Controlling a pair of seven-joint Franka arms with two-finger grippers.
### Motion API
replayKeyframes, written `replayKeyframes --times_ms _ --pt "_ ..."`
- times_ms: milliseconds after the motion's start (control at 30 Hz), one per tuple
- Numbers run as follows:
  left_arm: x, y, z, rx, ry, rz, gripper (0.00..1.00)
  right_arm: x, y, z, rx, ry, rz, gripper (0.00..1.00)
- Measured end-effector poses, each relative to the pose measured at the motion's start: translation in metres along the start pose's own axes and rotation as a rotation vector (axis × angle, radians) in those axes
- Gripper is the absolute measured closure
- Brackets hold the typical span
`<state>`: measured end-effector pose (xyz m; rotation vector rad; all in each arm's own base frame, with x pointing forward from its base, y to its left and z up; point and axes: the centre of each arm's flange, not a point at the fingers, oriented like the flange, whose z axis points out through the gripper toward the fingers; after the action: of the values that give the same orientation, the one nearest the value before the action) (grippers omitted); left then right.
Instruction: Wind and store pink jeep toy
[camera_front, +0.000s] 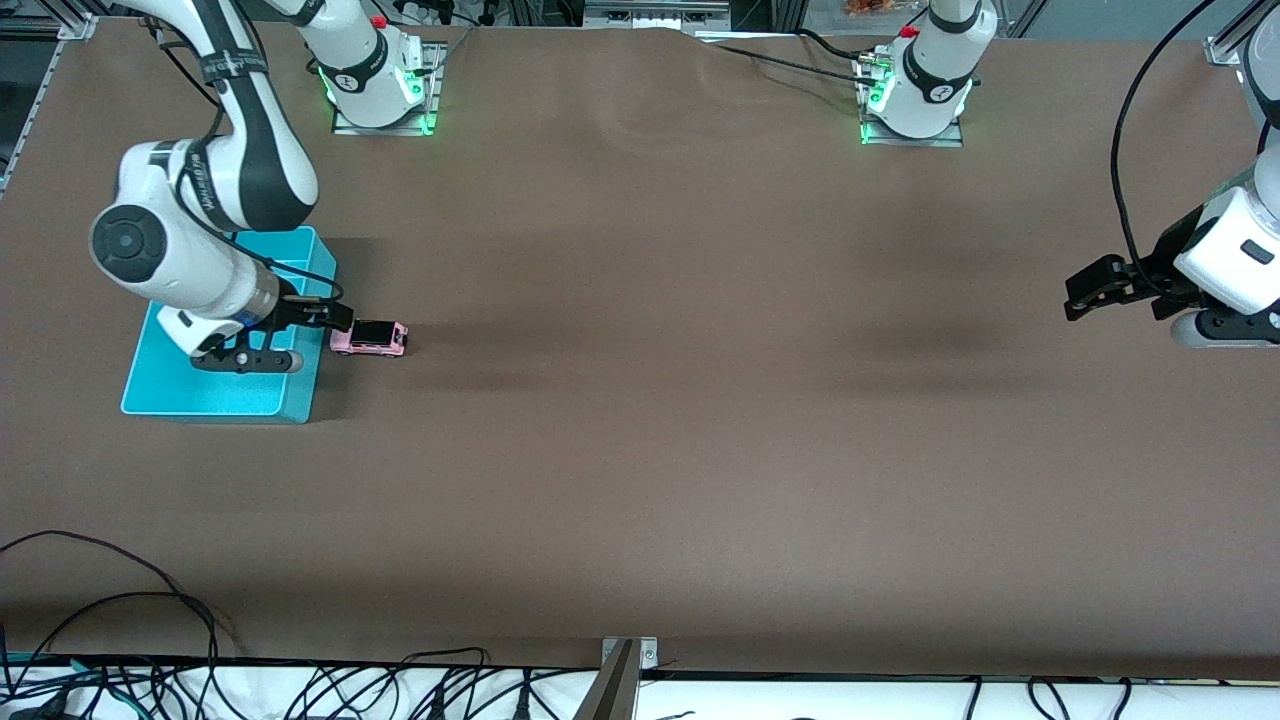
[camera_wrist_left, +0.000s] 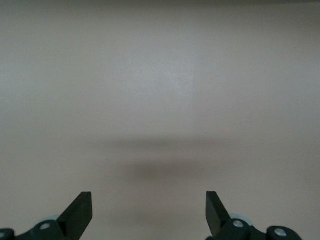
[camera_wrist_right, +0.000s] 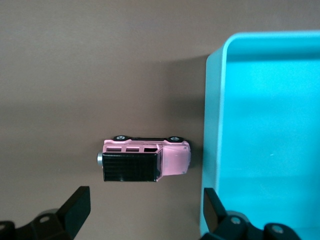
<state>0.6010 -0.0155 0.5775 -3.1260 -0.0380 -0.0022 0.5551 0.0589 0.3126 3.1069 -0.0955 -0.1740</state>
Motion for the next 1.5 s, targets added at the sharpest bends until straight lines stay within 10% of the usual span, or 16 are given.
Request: replayKeyframes --times_ms 733,1500 --pt "0.001 0.000 0.004 0.000 -0.007 0.001 0.00 -0.028 -0.025 0.066 0.026 0.023 0.756 0.00" --pt "0.002 0.000 0.004 0.000 -0.008 0.001 0.00 -0.040 -0.021 0.110 0.082 0.067 1.067 0.00"
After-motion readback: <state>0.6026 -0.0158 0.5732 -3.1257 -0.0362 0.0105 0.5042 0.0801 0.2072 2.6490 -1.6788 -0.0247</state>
